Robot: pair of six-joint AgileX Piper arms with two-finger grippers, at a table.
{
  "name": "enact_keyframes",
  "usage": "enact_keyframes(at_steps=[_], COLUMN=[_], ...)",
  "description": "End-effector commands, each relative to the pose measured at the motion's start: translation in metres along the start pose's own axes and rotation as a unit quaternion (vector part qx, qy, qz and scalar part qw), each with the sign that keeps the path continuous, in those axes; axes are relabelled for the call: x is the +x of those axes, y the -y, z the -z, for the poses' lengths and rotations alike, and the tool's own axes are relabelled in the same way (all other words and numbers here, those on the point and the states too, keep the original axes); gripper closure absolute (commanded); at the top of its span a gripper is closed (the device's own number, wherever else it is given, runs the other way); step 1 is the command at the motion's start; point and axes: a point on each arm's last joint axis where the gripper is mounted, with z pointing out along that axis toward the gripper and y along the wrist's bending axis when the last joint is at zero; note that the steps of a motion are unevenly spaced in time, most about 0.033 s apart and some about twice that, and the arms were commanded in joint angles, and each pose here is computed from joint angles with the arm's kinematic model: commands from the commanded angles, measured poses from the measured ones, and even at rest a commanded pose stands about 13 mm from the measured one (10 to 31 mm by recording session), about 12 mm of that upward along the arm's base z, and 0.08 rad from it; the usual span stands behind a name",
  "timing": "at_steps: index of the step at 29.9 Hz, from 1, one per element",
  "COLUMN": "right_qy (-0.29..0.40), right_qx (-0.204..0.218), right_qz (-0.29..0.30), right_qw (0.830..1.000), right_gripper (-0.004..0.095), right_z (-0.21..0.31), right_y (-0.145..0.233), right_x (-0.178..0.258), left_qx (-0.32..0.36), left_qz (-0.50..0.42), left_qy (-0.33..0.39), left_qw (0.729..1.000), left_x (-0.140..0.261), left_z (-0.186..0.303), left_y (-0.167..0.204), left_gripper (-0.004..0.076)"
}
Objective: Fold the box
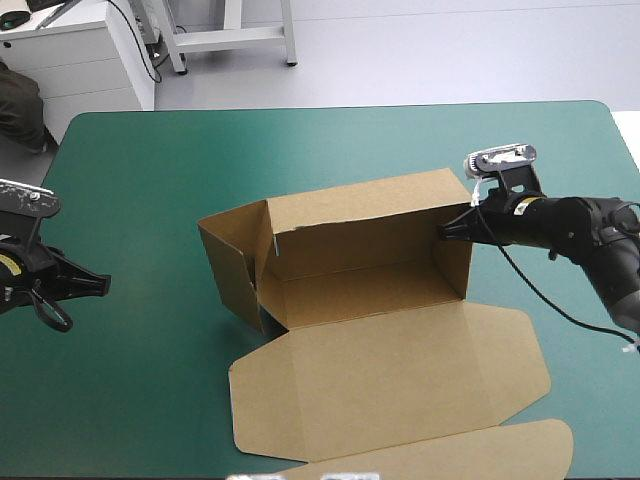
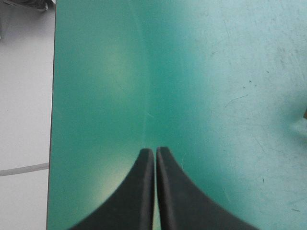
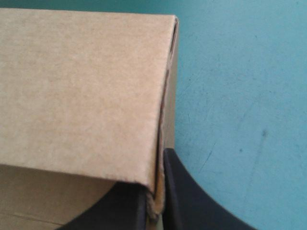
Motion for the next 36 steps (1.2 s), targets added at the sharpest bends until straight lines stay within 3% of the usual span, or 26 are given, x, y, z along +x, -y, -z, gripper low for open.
enact_keyframes(at_steps=[1,6,12,27,31,36], right_qy=[-0.006,-0.065,-0.162,-0.185,-0.184,-0.155], right_qx=[0.004,-0.008,-0.02,-0.02,-0.023,-0.021], right_qz=[-0.003,-0.01,-0.017,-0.025,-0.018,-0.016], right_qw=[1.0,0.998,0.986,0.982,0.983,0.988], right_gripper=[0.0922,0.0922,0.0922,0.0897,0.0696,0.0325], right_z=[0.032,0.029,-0.009,-0.11,-0.122,-0.129], right_y=[-0.004,-0.005,0.001,0.023,0.026,0.028], right_x=[-0.016,-0.02,-0.011,-0.055,-0.069,-0.084], left_qx=[-0.013,-0.013,-0.014,-0.013,-0.011,-0.011], left_qz=[0.007,0.007,0.007,0.007,0.008,0.008], left_qy=[0.04,0.044,0.048,0.051,0.051,0.051], left_qw=[0.999,0.999,0.999,0.999,0.999,0.999], left_x=[-0.006,-0.007,-0.007,-0.008,-0.008,-0.008], left_z=[0.009,0.009,0.009,0.009,0.009,0.009], left_y=[-0.004,-0.004,-0.004,-0.004,-0.003,-0.003], left_gripper=[0.0728,0.0728,0.0728,0.0728,0.0728,0.0728])
